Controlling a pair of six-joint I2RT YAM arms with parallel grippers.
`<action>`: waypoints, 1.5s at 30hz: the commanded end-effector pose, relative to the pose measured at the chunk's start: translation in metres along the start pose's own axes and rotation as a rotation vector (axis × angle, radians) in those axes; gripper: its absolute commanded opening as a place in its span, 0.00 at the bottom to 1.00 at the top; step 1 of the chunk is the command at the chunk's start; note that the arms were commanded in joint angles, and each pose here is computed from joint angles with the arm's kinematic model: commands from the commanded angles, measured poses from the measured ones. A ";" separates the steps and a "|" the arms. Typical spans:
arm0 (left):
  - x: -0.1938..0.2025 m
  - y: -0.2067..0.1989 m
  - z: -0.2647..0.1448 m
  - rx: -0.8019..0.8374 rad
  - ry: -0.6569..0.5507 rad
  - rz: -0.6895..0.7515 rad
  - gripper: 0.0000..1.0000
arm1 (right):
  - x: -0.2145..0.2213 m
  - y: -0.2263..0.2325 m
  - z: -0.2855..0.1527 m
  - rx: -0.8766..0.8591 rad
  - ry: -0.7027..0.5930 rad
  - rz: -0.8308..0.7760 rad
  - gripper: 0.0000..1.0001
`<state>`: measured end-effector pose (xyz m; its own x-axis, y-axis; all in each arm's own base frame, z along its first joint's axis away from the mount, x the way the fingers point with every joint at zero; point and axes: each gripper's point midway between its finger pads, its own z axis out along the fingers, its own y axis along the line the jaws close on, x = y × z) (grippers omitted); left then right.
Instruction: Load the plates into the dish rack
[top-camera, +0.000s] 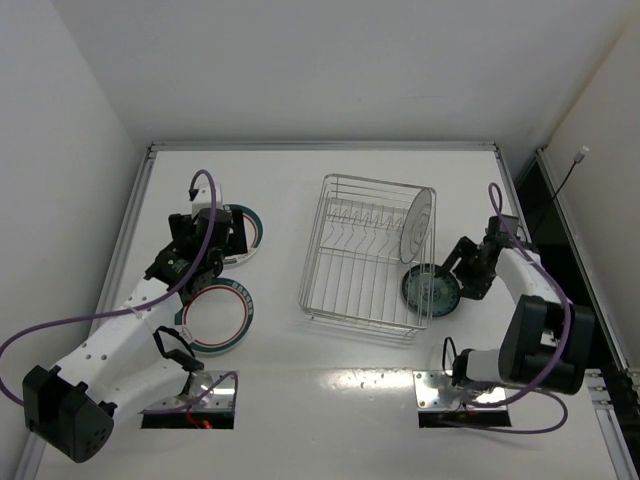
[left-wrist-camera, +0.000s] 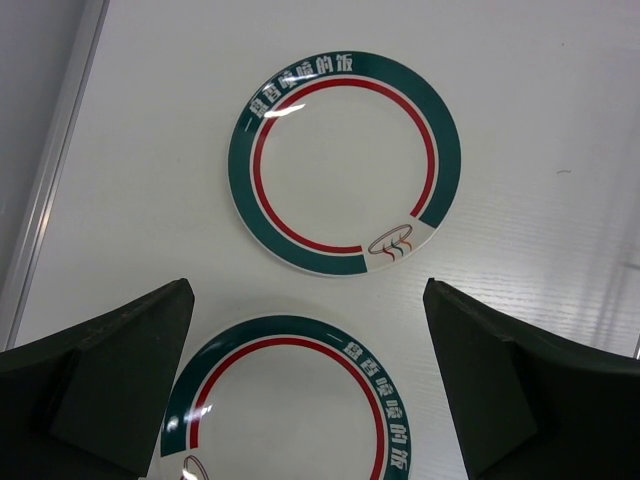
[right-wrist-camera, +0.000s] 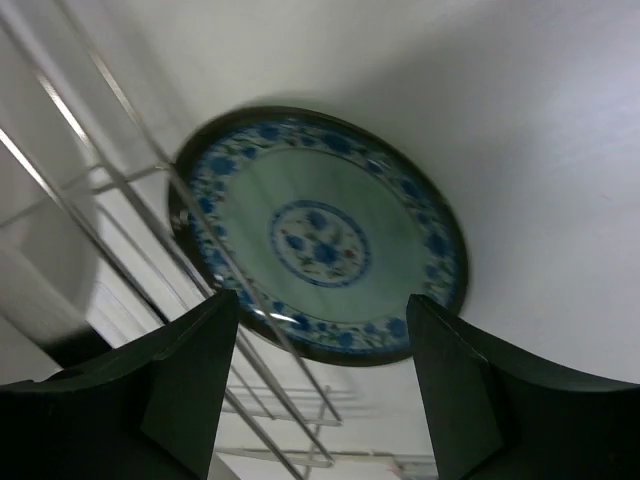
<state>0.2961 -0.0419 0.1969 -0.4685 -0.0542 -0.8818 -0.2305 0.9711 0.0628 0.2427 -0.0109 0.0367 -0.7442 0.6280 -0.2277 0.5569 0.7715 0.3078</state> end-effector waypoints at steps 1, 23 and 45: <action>-0.016 -0.002 -0.002 0.009 -0.040 -0.044 1.00 | -0.019 0.045 0.000 -0.243 -0.009 -0.013 0.64; -0.012 -0.003 0.002 0.004 -0.026 -0.034 1.00 | -0.055 0.157 0.040 -0.439 0.052 -0.107 0.44; -0.010 -0.004 0.003 0.002 -0.019 -0.029 1.00 | -0.127 0.251 0.088 -0.426 0.015 -0.182 0.48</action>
<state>0.2975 -0.0433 0.1930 -0.4799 -0.0495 -0.8759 -0.2263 0.9716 0.0691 0.4932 0.0990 0.0359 -0.8288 0.4886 -0.2727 0.2682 0.7747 0.5727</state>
